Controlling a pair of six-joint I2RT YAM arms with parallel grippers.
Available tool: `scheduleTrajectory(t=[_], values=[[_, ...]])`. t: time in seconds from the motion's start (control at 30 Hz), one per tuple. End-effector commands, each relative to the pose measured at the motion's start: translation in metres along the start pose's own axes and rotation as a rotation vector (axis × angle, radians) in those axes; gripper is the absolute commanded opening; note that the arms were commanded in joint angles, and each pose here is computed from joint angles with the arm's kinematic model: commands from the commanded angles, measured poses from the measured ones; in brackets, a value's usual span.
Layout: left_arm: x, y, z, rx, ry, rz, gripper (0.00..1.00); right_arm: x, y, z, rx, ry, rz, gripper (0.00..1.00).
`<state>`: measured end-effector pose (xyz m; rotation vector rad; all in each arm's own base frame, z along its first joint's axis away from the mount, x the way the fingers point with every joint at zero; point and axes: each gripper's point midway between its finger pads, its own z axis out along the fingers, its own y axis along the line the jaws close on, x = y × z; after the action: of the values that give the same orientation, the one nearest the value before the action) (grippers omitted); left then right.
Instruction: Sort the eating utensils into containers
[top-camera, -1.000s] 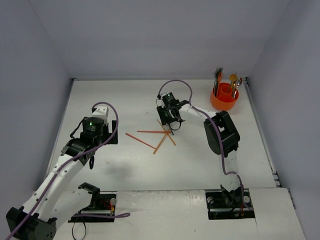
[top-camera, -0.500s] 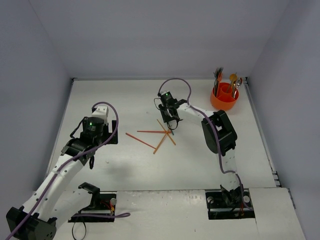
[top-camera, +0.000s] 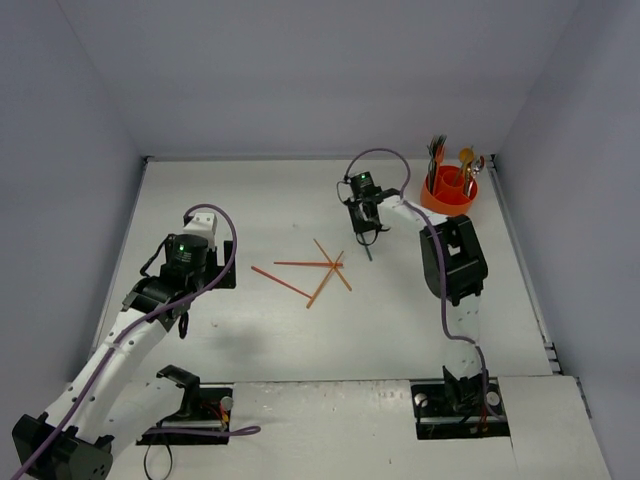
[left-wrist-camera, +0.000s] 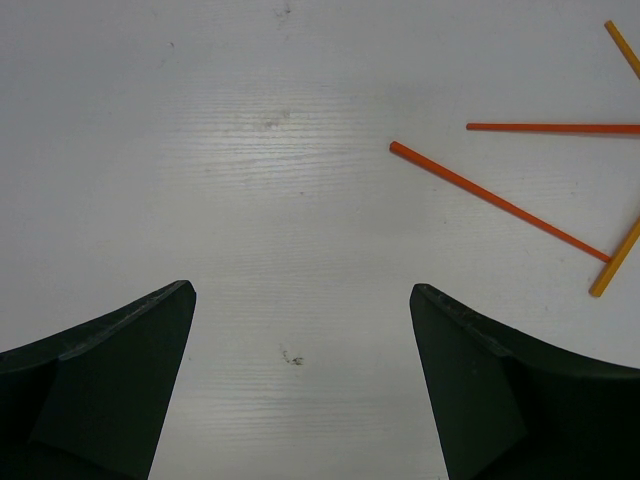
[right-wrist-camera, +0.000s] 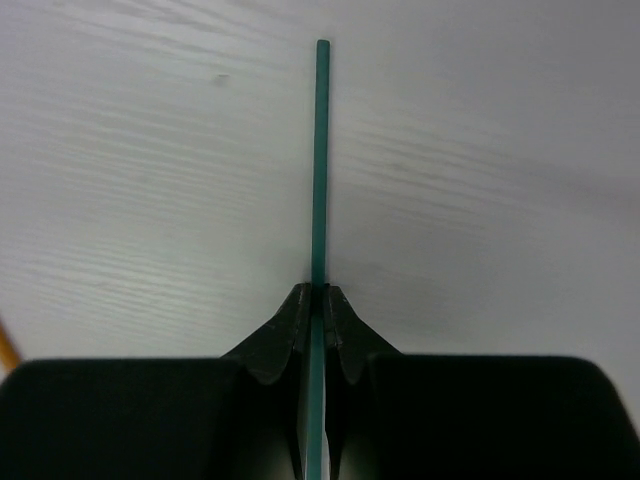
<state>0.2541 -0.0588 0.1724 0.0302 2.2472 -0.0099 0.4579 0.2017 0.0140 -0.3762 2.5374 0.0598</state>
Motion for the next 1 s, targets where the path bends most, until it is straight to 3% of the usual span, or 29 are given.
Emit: scheduleTrajectory(t=[0.0,0.23,0.47,0.6,0.73,0.97], values=[[-0.023,0.0,-0.005,-0.003,-0.07,-0.025,0.87,-0.031,-0.055,-0.044,0.032,-0.076,0.005,0.0],[-0.024,0.002,-0.005,-0.012,-0.076,-0.027,0.87,-0.116,-0.113,-0.135,0.071,-0.408,0.06,0.0],[-0.025,0.004,-0.006,-0.023,-0.081,-0.027,0.87,-0.183,-0.194,-0.24,0.295,-0.826,0.212,0.0],[-0.024,0.004,-0.004,-0.028,-0.077,-0.024,0.87,-0.196,-0.242,-0.275,0.415,-0.989,0.298,0.0],[-0.023,0.006,-0.004,-0.036,-0.075,-0.023,0.87,-0.2,-0.272,-0.286,0.479,-1.092,0.333,0.0],[-0.018,0.007,0.003,-0.051,-0.043,-0.009,0.87,-0.198,-0.306,-0.258,0.512,-1.146,0.365,0.0]])
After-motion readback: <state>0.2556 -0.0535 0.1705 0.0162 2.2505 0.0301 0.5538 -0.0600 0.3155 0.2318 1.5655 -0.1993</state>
